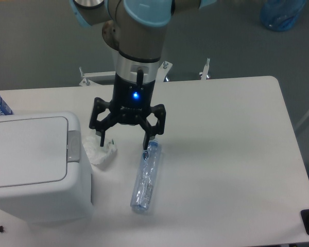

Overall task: Open the trash can
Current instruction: 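Move the gripper down onto the bin lid's edge near the tissue, then lift the gripper upward, swinging the white bin lid open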

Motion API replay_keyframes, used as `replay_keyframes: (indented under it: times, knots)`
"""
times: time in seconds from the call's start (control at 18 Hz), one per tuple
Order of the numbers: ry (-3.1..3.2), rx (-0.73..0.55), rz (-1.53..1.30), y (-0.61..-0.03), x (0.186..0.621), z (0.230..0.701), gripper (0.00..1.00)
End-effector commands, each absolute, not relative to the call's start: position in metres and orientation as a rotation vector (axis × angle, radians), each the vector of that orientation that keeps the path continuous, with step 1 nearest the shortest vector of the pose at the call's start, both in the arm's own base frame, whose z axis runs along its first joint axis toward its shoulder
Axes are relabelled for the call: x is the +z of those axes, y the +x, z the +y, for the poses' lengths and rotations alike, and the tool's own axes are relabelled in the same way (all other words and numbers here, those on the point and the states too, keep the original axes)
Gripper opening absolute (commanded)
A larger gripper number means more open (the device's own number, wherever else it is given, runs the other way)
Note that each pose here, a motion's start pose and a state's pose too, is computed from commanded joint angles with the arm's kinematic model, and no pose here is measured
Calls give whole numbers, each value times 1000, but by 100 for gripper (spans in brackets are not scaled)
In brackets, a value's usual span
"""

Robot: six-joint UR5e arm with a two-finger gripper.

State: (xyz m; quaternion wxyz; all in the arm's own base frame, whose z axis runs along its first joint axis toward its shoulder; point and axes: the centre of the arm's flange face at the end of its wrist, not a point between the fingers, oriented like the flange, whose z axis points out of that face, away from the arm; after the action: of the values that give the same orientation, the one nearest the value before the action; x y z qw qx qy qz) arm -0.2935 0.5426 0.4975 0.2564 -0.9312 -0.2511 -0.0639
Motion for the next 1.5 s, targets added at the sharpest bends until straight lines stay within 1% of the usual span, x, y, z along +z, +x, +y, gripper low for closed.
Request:
replay_keyframes:
  times: [0.33, 1.5]
  knots:
    - [-2493, -186, -726, -282, 488, 560, 100]
    - [-2523, -204, -701, -263, 476, 565, 100]
